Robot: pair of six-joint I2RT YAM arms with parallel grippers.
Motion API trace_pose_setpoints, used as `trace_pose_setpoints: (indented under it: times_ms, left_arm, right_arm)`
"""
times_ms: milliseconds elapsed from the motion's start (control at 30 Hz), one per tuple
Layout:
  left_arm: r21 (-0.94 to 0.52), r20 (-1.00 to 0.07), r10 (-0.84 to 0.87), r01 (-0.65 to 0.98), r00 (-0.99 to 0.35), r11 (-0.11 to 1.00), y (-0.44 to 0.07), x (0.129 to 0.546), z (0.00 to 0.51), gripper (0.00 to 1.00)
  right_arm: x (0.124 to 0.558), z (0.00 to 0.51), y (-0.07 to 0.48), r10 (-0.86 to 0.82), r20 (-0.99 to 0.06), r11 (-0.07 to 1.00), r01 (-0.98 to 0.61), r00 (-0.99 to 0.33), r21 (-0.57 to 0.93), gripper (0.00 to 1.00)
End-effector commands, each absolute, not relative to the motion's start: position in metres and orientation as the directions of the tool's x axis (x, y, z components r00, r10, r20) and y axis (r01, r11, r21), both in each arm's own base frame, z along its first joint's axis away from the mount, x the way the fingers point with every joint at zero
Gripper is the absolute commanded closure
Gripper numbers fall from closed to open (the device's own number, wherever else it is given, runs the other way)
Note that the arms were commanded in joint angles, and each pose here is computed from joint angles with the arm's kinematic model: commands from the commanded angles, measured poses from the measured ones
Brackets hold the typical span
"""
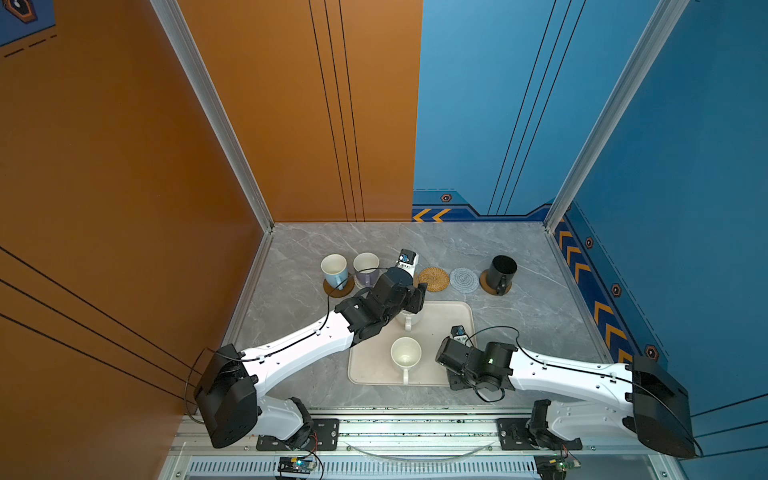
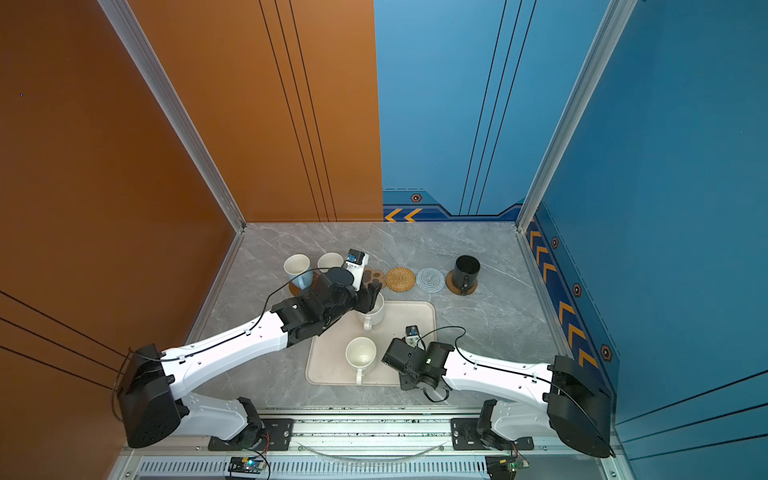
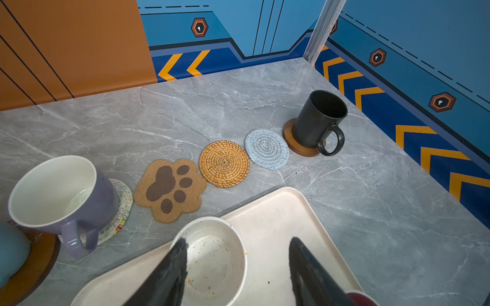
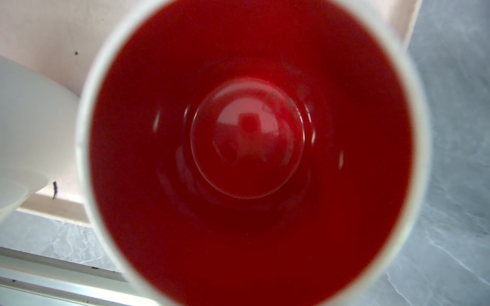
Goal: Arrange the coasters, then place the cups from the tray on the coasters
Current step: 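Lift the red-lined mug with the right gripper and carry it toward the blue rope coaster, then lower the red-lined mug onto the blue rope coaster with the right gripper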
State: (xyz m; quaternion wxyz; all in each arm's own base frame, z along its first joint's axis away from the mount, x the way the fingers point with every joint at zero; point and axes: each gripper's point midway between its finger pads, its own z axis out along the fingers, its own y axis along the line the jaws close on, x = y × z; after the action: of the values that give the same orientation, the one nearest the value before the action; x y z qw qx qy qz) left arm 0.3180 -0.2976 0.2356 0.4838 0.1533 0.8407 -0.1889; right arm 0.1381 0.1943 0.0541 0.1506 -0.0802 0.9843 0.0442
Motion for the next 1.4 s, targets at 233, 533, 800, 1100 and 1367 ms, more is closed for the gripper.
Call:
trace_pose_setpoints:
  times_ms: [233, 533, 800, 1100, 1367]
  left_arm:
    - [-0.154, -0.88, 0.069, 0.42, -0.47, 0.894, -0.284, 0.318, 0.242, 0.38]
    - [-0.144, -0.875, 0.074, 0.404, -0.478, 0.903, -0.276, 0.317, 0.234, 0.38]
    - [-0.15, -0.877, 0.072, 0.412, -0.476, 0.899, -0.274, 0.313, 0.237, 0.38]
    - [-0.139, -0.881, 0.071, 0.399, -0.468, 0.906, -0.265, 0.309, 0.241, 0.38]
    - [-0.135, -0.881, 0.069, 0.389, -0.467, 0.911, -0.262, 0.309, 0.243, 0.38]
  right_arm:
    - [0.162, 0.089, 0.183, -0.146, -0.383, 0.984, -0.173, -0.912, 0.038, 1.0]
    - [0.194, 0.111, 0.177, -0.134, -0.431, 0.985, -0.166, -0.892, 0.037, 1.0]
    - [0.243, 0.142, 0.172, -0.114, -0.502, 0.987, -0.156, -0.857, 0.042, 1.0]
    - [0.293, 0.151, 0.162, -0.104, -0.518, 0.99, -0.14, -0.849, 0.031, 1.0]
    - [0.338, 0.147, 0.151, -0.072, -0.527, 0.992, -0.116, -0.847, 0.051, 1.0]
